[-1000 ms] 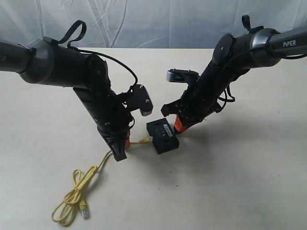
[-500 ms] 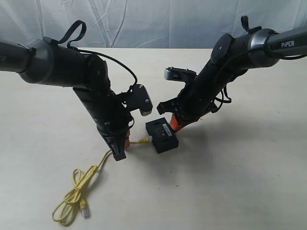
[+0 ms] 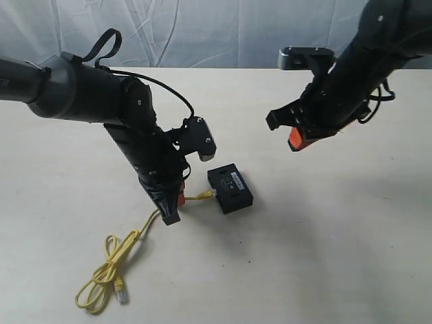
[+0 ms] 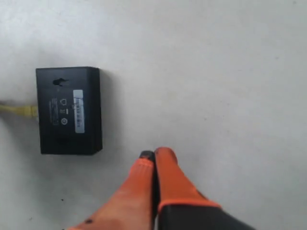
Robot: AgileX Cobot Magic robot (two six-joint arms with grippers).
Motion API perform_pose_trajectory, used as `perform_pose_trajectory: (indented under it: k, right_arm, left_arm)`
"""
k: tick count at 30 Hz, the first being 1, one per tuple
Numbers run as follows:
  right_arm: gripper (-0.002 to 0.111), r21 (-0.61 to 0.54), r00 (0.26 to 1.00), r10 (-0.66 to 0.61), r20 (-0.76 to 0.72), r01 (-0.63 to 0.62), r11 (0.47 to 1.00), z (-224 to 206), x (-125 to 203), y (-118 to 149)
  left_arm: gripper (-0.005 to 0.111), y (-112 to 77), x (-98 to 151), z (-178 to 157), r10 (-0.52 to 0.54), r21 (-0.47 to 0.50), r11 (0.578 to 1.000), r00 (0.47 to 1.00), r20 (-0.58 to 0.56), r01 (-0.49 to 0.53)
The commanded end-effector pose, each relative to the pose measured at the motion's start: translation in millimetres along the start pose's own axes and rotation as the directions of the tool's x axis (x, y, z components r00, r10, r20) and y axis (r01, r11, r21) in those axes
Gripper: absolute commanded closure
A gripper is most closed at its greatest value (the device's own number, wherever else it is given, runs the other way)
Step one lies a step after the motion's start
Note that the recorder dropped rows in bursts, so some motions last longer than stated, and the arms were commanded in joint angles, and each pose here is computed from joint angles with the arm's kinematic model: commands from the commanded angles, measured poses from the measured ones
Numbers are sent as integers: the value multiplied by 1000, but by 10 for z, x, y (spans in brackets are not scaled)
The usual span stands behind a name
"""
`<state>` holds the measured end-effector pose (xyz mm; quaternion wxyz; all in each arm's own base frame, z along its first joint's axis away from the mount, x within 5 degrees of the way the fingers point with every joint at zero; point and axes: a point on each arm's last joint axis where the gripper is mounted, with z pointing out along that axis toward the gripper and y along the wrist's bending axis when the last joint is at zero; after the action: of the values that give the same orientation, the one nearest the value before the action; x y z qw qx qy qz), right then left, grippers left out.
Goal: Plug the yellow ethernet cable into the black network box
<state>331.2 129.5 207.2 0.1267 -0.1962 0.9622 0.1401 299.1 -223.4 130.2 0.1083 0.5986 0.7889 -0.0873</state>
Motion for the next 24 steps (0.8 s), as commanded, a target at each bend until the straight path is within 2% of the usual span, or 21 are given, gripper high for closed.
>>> perform_pose_trajectory:
  k: [1,4,9,15,20,24]
  right_arm:
    - [109,82,971,-59,233,40,996,-324,397,160]
    - [109,125,918,-84,387,37,991,-539,747,202]
    - [109,176,824,-120,554,25,984,-774,1310,209]
    - [109,124,749,-38,661,-58,991,-908,1795,218]
    - [109,145,744,33,667,-173,974,-1017,1965,85]
    - [109,171,824,172,540,-308,936,-1117,2002,-59]
  left_arm:
    - [107,-9,-27,-17,-6,6,1000,1000,9,6]
    - [107,-9,-27,-17,-6,6,1000,1000,9,6]
    - [107,-9,-27,-17,-6,6,1000,1000,9,6]
    - [107,-9,-27,-17,-6,6,1000,1000,9,6]
    - [107,-9,-27,-17,-6,6,1000,1000,9,6]
    - [107,-9,-27,-17,-6,6,1000,1000,9,6]
